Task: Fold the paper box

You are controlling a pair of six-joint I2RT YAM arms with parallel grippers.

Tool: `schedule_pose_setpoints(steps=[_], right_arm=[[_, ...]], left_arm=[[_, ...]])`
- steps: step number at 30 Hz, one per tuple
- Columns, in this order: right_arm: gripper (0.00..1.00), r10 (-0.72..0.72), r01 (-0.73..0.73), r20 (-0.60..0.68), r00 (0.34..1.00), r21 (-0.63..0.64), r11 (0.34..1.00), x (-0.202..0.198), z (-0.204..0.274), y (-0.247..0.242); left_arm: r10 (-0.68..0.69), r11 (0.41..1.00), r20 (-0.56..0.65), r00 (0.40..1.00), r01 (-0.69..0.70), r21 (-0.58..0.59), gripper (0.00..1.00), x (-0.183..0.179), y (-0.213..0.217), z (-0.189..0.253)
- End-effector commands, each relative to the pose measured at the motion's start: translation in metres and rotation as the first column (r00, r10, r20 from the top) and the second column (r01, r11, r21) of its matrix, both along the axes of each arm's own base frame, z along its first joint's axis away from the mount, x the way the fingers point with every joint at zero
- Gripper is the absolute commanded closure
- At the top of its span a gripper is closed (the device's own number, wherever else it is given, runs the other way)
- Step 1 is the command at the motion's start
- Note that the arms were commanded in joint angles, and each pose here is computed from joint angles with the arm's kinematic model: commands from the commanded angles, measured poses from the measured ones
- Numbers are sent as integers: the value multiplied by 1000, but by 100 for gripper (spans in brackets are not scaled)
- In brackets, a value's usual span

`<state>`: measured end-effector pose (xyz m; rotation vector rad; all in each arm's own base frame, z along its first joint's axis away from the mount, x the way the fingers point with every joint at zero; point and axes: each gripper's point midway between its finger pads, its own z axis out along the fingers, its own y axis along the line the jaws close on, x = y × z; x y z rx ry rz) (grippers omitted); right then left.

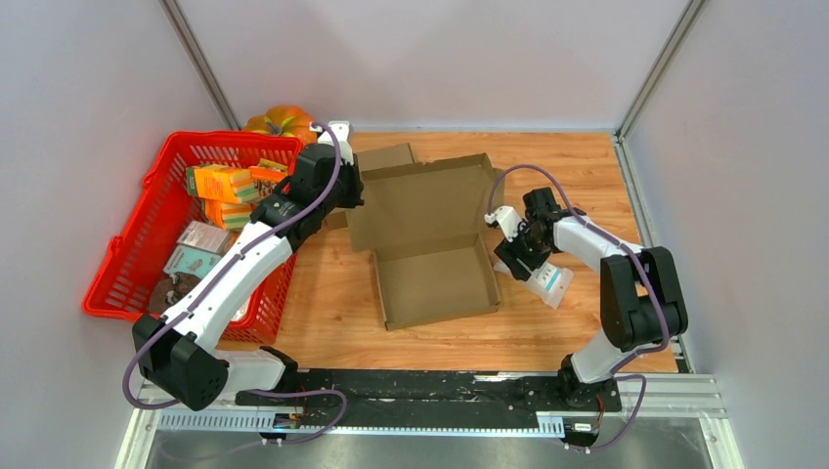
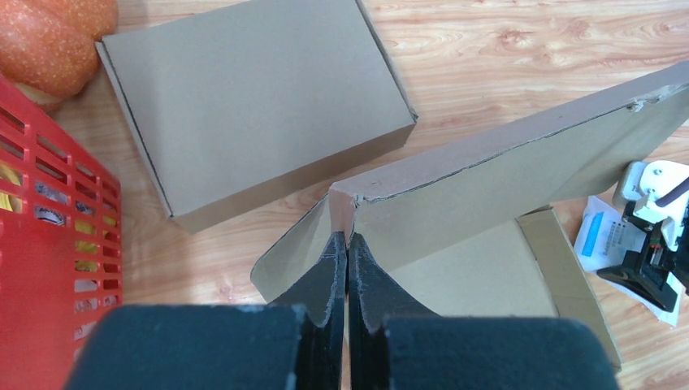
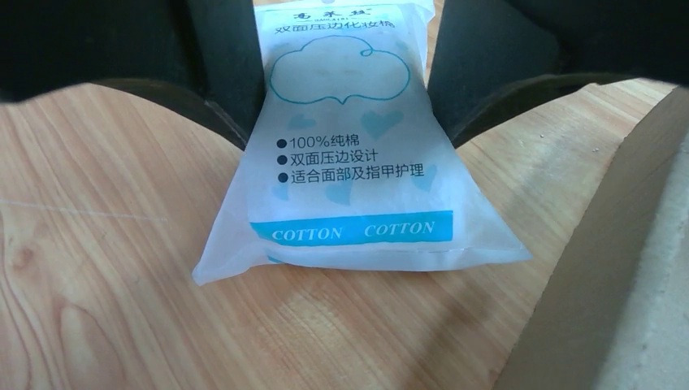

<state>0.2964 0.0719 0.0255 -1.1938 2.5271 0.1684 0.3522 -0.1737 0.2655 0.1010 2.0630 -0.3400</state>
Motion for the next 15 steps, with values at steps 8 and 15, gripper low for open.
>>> schedule_pose_setpoints(steps=[8,15], right_arm=[[49,-157,186,243,957,-102,977,-13,88,-20],[38,-75,-16,368,927,237,971,-43,163,132]], left_arm=[[-3,1000,-10,1000,3,13,100,4,1,-4],[0,1000,-14,1000,0,20,100,6,1,-5]])
